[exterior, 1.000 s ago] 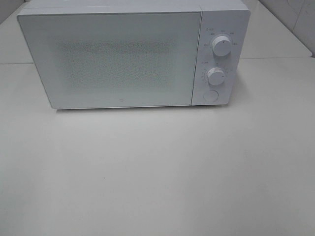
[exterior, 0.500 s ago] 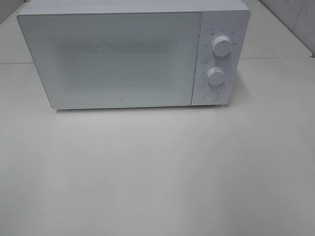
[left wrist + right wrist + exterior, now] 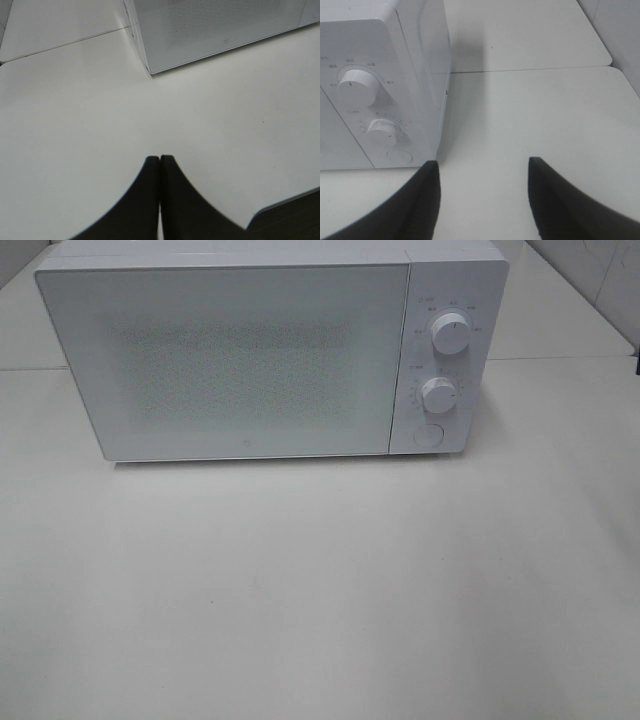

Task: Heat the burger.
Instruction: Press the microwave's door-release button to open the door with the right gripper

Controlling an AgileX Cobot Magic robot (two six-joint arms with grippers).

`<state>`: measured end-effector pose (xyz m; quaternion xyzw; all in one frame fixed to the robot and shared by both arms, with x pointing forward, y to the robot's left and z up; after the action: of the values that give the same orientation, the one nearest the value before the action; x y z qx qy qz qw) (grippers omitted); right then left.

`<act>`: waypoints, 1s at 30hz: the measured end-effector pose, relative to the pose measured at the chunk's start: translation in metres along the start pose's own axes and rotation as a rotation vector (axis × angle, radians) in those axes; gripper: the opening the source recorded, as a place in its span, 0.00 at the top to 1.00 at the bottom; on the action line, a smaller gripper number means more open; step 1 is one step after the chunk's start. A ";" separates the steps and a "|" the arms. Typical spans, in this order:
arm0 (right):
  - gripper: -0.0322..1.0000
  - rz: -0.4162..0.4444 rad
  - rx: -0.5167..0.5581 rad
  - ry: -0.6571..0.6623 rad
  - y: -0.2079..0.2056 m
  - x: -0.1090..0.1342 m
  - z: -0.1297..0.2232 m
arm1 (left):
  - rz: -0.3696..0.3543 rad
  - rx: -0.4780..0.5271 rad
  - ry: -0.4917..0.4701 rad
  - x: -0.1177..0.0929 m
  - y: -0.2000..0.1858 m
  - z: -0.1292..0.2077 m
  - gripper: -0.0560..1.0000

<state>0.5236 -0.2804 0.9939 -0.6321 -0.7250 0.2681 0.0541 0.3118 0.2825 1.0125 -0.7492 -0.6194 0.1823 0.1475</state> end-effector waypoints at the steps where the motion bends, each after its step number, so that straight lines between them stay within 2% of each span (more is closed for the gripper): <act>1: 0.48 0.000 0.000 0.000 0.000 0.000 0.000 | 0.000 0.000 0.000 0.000 0.000 0.000 0.95; 5: 0.53 0.008 -0.019 0.000 0.014 -0.001 -0.001 | 0.000 0.000 0.000 0.000 0.000 0.000 0.95; 6: 0.62 0.014 -0.032 0.000 0.030 -0.001 0.000 | 0.000 0.000 0.000 0.000 0.000 0.000 0.95; 9: 0.66 0.017 -0.040 0.000 0.035 -0.001 0.000 | 0.000 0.000 0.000 0.000 0.000 0.000 0.95; 10: 0.74 0.024 -0.057 0.002 0.042 -0.001 -0.001 | 0.000 0.000 0.000 0.000 0.000 0.000 0.95; 11: 0.74 0.024 -0.057 0.002 0.042 -0.001 -0.001 | 0.000 0.000 0.000 0.000 0.000 0.000 0.95; 13: 0.90 0.026 -0.059 0.027 0.056 0.000 0.004 | 0.000 0.000 0.000 0.000 0.000 0.000 0.95; 14: 0.90 0.026 -0.059 0.027 0.056 0.000 0.004 | 0.000 0.000 0.000 0.000 0.000 0.000 0.95; 15: 0.96 0.018 -0.049 0.050 0.062 0.002 0.008 | 0.000 0.000 0.000 0.000 0.000 0.000 0.95; 18: 0.97 0.009 -0.045 0.056 0.065 0.006 0.010 | 0.000 0.000 0.000 0.000 0.000 0.000 0.95; 20: 0.97 -0.055 -0.054 0.036 0.074 0.032 0.009 | 0.000 0.000 -0.001 0.000 0.000 0.000 0.95; 21: 0.97 -0.055 -0.054 0.036 0.074 0.032 0.009 | 0.000 0.000 -0.001 0.000 0.000 0.000 0.95; 22: 0.97 -0.093 -0.070 0.015 0.077 0.048 0.007 | 0.000 0.000 -0.001 0.000 0.000 0.000 0.95; 23: 0.97 -0.093 -0.070 0.015 0.077 0.048 0.007 | 0.000 0.000 -0.001 0.000 0.000 0.000 0.95; 24: 0.97 -0.139 -0.085 -0.008 0.081 0.068 0.006 | 0.000 0.000 -0.001 0.000 0.000 0.000 0.95; 25: 0.97 -0.139 -0.085 -0.008 0.081 0.068 0.006 | 0.000 0.000 -0.001 0.000 0.000 0.000 0.95; 27: 0.97 -0.193 -0.120 -0.036 0.084 0.093 0.003 | 0.000 0.000 -0.001 0.000 0.000 0.000 0.95; 30: 0.97 -0.223 -0.137 -0.052 0.086 0.107 0.002 | 0.000 0.000 -0.001 0.000 0.000 0.000 0.95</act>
<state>0.5781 -0.1749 0.9246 -0.5428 -0.8085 0.2263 0.0215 0.3118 0.2825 1.0125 -0.7491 -0.6195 0.1826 0.1472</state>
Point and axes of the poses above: a point on each arm's last joint axis where the gripper is mounted, y pointing out along that axis toward the gripper, x along the wrist's bending axis when the last joint is at zero, z = x × y, the point moved 9 cm from there along y, pointing out along that axis toward the gripper, and after that the axes turned 15 degrees about -y, right-handed, at the moved point
